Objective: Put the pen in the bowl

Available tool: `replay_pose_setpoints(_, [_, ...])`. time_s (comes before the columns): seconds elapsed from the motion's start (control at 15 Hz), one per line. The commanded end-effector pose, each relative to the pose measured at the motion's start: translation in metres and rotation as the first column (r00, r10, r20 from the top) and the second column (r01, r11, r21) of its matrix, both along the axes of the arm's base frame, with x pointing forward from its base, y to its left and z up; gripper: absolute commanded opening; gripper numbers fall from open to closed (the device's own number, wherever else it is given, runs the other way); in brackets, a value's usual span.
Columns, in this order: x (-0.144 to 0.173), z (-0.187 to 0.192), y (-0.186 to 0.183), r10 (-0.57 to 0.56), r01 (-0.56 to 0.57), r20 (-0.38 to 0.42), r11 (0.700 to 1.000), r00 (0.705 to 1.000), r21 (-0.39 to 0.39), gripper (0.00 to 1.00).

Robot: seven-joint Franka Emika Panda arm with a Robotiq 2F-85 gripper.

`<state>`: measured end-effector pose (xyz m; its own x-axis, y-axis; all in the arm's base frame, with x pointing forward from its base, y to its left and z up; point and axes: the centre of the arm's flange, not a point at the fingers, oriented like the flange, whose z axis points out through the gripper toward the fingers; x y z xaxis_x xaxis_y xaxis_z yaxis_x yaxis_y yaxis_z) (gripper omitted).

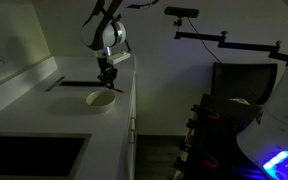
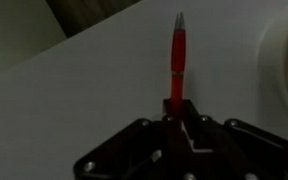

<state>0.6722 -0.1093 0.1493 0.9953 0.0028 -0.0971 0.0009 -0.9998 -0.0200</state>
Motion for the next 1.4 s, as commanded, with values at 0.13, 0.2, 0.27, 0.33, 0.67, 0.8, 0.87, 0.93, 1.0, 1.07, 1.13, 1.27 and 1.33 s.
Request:
replay_pose_setpoints(0.13, [-0.005, 0.062, 0.031, 0.077, -0.078, 0.039, 0.996, 0.996, 0.031, 0.04])
replay_pose_setpoints(0.2, [-0.006, 0.072, 0.040, 0.101, -0.101, 0.028, 0.994, 0.995, 0.030, 0.04])
replay_pose_setpoints(0.27, [-0.007, 0.081, 0.048, 0.128, -0.128, 0.005, 0.991, 0.992, 0.034, 0.04])
replay_pose_setpoints(0.33, [-0.010, 0.088, 0.055, 0.169, -0.168, -0.029, 0.985, 0.985, 0.044, 0.04])
replay_pose_setpoints(0.67, [-0.019, 0.087, 0.087, 0.360, -0.347, -0.191, 0.933, 0.913, 0.097, 0.04])
replay_pose_setpoints(0.8, [-0.021, 0.078, 0.102, 0.411, -0.393, -0.217, 0.912, 0.886, 0.120, 0.04])
replay_pose_setpoints(0.87, [-0.022, 0.072, 0.109, 0.430, -0.411, -0.233, 0.903, 0.872, 0.127, 0.04])
replay_pose_setpoints(0.93, [-0.022, 0.066, 0.116, 0.452, -0.430, -0.246, 0.892, 0.857, 0.139, 0.04])
replay_pose_setpoints(1.0, [-0.023, 0.059, 0.123, 0.463, -0.441, -0.259, 0.887, 0.848, 0.141, 0.04])
replay_pose_setpoints(1.07, [-0.023, 0.053, 0.129, 0.475, -0.452, -0.263, 0.880, 0.840, 0.143, 0.04])
replay_pose_setpoints(1.13, [-0.023, 0.047, 0.135, 0.476, -0.456, -0.272, 0.880, 0.837, 0.136, 0.04])
replay_pose_setpoints(1.27, [-0.020, 0.037, 0.144, 0.487, -0.477, -0.288, 0.872, 0.825, 0.109, 0.04])
replay_pose_setpoints(1.33, [-0.019, 0.031, 0.147, 0.481, -0.480, -0.297, 0.873, 0.825, 0.081, 0.04])
